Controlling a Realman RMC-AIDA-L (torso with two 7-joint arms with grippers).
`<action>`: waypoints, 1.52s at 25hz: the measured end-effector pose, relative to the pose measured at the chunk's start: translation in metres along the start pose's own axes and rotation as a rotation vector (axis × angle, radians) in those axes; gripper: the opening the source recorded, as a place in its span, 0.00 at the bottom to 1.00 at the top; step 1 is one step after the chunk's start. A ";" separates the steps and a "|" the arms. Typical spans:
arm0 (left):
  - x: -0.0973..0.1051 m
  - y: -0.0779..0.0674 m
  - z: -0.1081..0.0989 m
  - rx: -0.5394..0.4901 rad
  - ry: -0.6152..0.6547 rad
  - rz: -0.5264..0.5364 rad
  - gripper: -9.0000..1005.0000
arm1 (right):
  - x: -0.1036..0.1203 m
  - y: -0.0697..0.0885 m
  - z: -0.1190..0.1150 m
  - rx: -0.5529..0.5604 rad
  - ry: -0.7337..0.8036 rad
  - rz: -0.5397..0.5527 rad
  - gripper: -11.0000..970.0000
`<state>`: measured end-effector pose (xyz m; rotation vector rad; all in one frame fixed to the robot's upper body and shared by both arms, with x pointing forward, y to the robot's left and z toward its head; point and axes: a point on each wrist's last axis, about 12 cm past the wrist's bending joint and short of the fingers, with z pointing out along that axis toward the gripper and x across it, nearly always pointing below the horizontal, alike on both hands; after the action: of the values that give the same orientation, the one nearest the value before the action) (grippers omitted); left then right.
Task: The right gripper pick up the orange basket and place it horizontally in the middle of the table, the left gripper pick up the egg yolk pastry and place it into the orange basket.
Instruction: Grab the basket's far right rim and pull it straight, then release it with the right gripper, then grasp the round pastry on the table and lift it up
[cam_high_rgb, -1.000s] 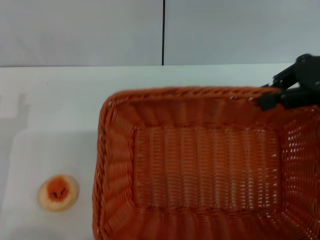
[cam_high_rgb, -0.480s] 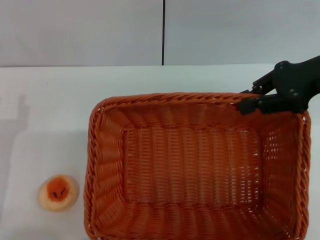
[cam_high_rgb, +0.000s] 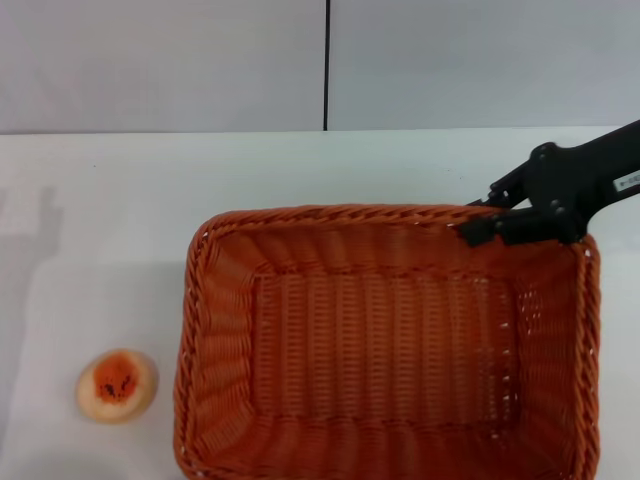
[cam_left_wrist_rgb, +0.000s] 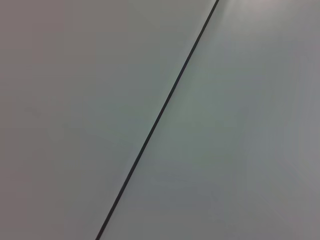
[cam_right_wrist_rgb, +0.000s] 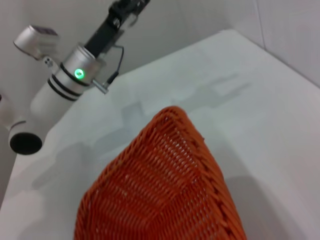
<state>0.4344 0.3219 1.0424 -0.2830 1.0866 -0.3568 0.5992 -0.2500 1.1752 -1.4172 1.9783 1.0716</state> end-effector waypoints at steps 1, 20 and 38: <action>0.000 0.000 0.000 0.000 0.000 0.000 0.60 | -0.001 -0.001 0.003 0.000 0.005 -0.001 0.19; 0.002 0.005 -0.004 -0.016 0.040 0.018 0.58 | -0.007 -0.009 -0.008 0.323 -0.431 -0.200 0.52; -0.042 0.047 0.007 0.578 0.522 0.048 0.57 | 0.173 0.058 -0.043 0.918 -1.259 0.131 0.52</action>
<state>0.4299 0.3824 1.0614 0.3721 1.4395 -0.7064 0.4870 -0.3726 1.0882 -0.0084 1.2353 0.6213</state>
